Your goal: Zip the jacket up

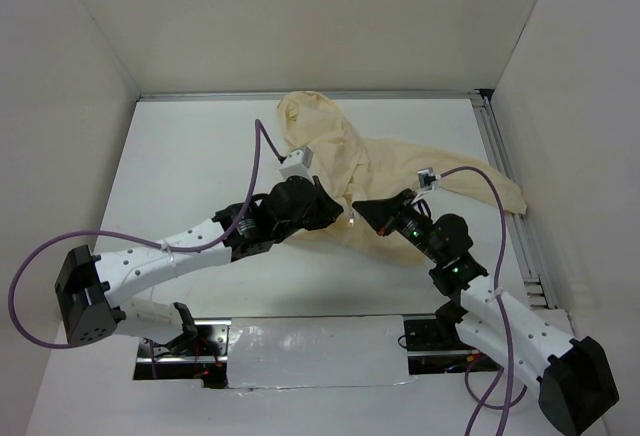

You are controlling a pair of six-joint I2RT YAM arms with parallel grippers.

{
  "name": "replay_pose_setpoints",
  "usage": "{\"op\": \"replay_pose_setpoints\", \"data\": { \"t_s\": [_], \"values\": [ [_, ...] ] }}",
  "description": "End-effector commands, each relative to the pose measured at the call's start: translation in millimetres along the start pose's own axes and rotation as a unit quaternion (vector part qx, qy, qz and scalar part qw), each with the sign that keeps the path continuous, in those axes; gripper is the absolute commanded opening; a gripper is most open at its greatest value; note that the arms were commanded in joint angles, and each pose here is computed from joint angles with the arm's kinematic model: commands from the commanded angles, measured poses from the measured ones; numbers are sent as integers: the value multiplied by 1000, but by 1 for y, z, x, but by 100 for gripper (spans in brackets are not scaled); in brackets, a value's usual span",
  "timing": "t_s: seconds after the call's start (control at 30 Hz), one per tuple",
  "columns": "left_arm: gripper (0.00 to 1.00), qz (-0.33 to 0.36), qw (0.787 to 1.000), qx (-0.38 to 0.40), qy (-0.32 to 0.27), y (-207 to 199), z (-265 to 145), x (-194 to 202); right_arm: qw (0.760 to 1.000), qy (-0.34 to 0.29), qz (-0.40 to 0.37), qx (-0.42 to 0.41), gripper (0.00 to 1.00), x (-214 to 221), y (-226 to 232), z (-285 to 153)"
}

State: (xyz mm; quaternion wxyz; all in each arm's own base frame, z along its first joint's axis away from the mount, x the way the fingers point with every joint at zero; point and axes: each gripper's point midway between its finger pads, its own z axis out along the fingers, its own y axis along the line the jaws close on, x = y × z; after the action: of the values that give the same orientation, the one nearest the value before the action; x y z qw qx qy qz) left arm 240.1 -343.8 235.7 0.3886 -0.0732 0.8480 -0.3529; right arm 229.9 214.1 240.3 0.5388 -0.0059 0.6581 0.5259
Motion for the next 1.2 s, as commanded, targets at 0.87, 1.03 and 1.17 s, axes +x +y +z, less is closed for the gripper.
{"op": "replay_pose_setpoints", "data": {
  "t_s": [0.87, 1.03, 1.17],
  "values": [
    [0, -2, 998, 52, 20, -24, -8, 0, 995, -79, 25, -48, 0, -35, 26, 0],
    [0, -10, 999, 51, 6, -23, -14, -6, 998, -59, 19, -27, 0, -26, 18, -4],
    [0, -24, 998, 54, -14, -22, -18, -14, 998, -53, 32, -23, 0, -17, 14, -12]
  ]
}}
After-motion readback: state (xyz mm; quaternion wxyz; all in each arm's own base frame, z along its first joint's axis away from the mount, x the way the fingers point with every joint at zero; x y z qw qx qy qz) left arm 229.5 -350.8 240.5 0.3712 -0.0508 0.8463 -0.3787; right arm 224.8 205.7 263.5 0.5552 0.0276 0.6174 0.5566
